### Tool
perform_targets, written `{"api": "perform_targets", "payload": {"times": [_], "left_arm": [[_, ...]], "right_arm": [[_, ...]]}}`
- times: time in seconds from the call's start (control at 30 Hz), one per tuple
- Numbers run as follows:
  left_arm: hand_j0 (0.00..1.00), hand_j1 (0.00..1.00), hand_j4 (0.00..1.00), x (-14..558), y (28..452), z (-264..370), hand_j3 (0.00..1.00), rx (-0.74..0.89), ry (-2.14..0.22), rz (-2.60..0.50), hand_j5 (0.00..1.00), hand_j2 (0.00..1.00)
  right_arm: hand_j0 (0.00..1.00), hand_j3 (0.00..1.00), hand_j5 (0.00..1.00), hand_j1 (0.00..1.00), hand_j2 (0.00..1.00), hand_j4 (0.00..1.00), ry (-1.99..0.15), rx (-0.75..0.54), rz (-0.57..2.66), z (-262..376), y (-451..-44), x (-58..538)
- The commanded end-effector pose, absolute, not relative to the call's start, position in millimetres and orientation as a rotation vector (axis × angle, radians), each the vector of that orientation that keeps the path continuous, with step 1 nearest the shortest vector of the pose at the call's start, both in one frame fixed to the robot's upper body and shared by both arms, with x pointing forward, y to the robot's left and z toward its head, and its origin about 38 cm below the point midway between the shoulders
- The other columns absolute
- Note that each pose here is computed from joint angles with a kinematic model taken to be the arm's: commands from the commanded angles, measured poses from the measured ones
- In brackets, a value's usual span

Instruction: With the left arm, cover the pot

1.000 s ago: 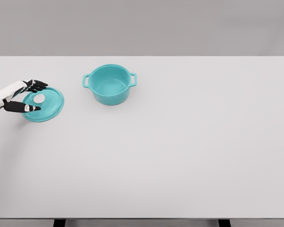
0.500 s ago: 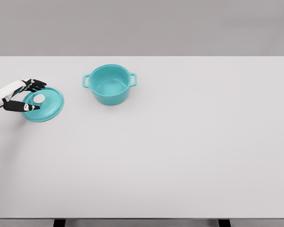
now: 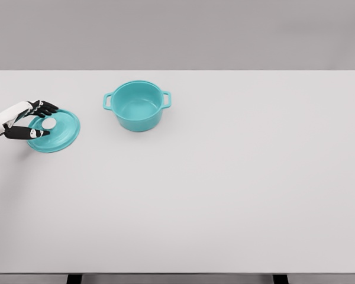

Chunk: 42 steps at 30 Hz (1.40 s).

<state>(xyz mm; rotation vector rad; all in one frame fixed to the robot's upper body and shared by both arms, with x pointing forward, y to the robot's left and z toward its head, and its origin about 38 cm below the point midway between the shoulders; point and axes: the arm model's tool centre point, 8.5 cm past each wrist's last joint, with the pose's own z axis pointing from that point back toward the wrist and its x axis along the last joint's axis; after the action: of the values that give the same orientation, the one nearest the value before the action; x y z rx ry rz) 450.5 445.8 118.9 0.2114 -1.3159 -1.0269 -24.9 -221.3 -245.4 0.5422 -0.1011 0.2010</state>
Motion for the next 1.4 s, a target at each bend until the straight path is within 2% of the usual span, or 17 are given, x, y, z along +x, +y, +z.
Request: {"api": "perform_targets", "payload": {"times": [0.0,0.4,0.87,1.37], "left_arm": [[0.67,0.67,0.67,450.3,445.7,118.7,0.67,0.209,-1.316,-1.025,0.67,0.67],[0.61,0.61,0.61,451.2,440.2,114.3,0.61,0.218,-1.313,-1.041,0.61,0.61],[0.48,0.48,0.48,450.7,440.5,120.5,0.48,0.212,-1.317,-1.061,0.48,0.48],[0.49,0.49,0.49,459.5,425.8,154.4,0.49,0.198,-1.392,-1.120,0.49,0.49]], "right_arm": [[1.00,1.00,1.00,1.00,1.00,1.00,-0.102,0.543,0.203,-245.4,-221.3,-24.6],[1.00,1.00,1.00,1.00,1.00,1.00,-0.102,0.543,0.203,-245.4,-221.3,-24.7],[1.00,1.00,1.00,1.00,1.00,1.00,-0.101,0.543,0.202,-245.3,-221.3,-25.1],[1.00,1.00,1.00,1.00,1.00,1.00,-0.102,0.543,0.203,-245.4,-221.3,-24.7]]}}
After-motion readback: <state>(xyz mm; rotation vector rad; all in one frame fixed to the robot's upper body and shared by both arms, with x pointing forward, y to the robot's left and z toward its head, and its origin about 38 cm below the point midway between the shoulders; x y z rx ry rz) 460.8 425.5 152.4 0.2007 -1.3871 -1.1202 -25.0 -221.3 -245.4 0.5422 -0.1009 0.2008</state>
